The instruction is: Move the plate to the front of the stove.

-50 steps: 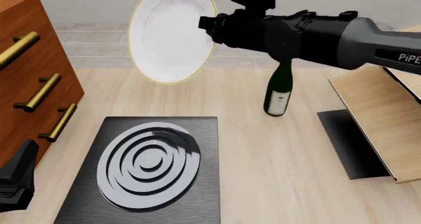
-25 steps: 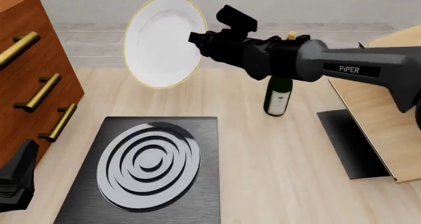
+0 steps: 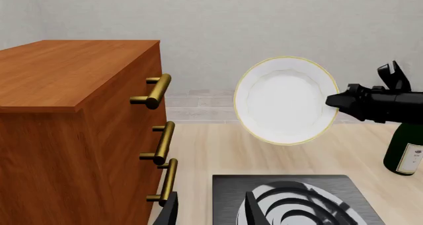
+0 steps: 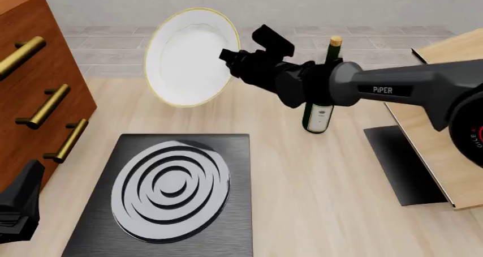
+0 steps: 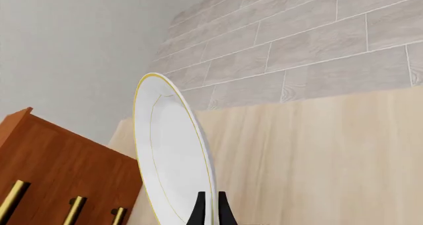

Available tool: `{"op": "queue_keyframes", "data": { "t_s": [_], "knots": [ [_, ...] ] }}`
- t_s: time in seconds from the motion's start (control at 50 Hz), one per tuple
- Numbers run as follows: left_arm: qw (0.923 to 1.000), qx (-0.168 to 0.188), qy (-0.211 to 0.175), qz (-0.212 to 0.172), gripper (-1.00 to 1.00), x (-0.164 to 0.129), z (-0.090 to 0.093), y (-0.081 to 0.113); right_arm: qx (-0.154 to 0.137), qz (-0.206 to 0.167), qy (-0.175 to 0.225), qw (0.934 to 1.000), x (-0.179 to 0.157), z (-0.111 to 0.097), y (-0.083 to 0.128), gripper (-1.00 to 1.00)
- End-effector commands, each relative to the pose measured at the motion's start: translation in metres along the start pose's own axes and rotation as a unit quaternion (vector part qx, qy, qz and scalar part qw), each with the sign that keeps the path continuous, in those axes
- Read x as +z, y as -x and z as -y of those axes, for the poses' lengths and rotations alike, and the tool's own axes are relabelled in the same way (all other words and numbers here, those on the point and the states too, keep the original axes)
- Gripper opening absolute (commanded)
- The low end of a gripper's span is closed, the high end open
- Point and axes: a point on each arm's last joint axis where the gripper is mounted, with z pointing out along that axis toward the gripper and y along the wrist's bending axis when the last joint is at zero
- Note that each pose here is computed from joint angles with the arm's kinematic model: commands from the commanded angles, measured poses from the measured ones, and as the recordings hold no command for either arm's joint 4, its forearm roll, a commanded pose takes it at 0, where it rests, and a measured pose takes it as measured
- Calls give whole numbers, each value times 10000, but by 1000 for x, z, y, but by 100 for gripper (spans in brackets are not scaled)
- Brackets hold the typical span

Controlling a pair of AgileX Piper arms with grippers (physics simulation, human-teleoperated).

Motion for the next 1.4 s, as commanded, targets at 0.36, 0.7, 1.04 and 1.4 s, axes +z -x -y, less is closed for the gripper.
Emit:
{"op": "queue_keyframes", "data": {
  "t_s": [0.36,0.7,1.04,1.4],
  "knots": [
    [10000,0,0,0,100,0,0,0,645,-197,46,9977,7,7,-37,-100],
    [10000,0,0,0,100,0,0,0,1043,-14,55,9945,13,16,-30,-100],
    [10000,0,0,0,100,0,0,0,1355,96,-24,9907,21,31,-27,-100],
    [10000,0,0,0,100,0,0,0,1970,-20,-310,9799,37,61,-47,-100]
  ]
}}
